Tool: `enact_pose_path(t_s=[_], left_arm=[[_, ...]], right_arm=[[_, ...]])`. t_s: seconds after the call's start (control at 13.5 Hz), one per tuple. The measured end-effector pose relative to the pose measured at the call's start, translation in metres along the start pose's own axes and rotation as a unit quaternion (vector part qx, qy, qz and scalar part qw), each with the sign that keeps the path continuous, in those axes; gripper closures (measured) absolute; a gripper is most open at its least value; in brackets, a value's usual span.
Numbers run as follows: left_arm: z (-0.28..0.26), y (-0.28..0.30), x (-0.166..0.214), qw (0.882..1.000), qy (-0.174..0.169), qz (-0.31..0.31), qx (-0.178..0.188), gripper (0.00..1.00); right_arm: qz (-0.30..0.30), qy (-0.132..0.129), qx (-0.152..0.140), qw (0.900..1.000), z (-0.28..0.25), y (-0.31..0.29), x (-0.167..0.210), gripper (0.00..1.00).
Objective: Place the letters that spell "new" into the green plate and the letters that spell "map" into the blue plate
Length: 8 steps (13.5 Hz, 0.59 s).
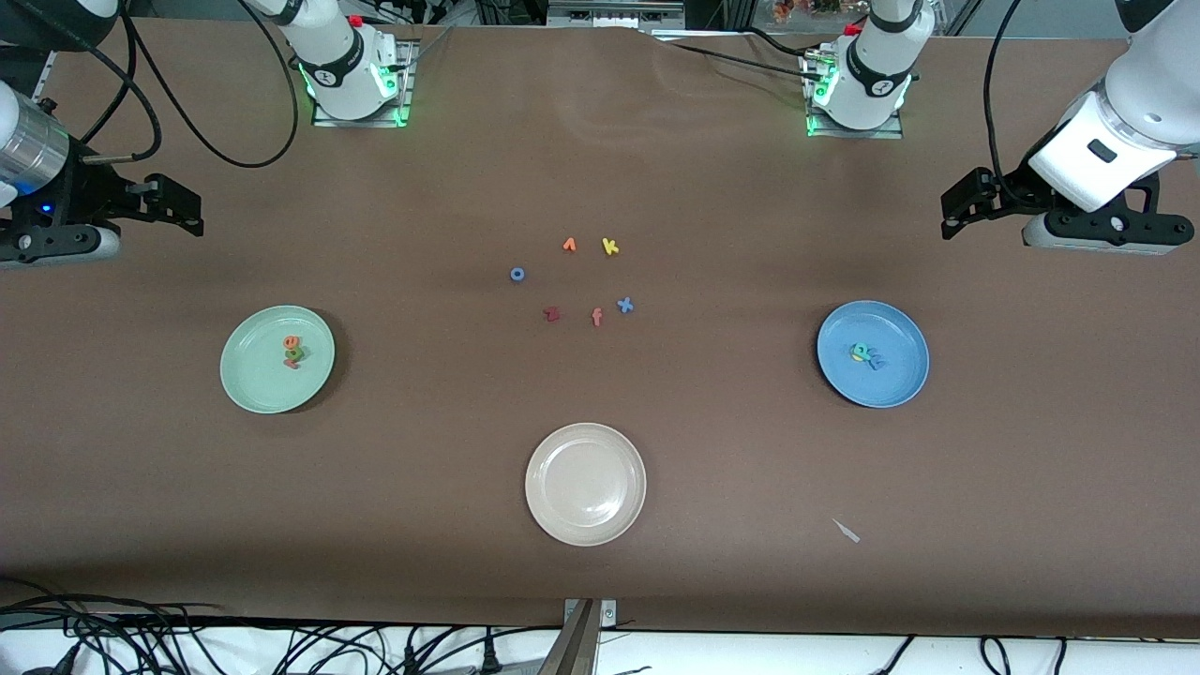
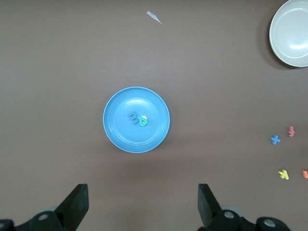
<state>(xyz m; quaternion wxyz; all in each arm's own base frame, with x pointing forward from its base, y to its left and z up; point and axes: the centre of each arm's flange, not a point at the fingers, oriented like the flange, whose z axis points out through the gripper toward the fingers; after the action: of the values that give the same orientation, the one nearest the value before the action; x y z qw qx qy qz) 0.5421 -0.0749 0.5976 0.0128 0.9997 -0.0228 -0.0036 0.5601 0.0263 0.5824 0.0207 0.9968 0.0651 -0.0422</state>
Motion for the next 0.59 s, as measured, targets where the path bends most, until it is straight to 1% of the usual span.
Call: enact_pose_path(t_s=[0.59], left_arm=[[0.0011, 0.0000, -0.0013, 1.000, -0.006, 0.000, 0.001, 0.00]], right_arm=[[0.004, -0.002, 0.000, 1.000, 0.0021, 0.0026, 0.0007, 0.00]])
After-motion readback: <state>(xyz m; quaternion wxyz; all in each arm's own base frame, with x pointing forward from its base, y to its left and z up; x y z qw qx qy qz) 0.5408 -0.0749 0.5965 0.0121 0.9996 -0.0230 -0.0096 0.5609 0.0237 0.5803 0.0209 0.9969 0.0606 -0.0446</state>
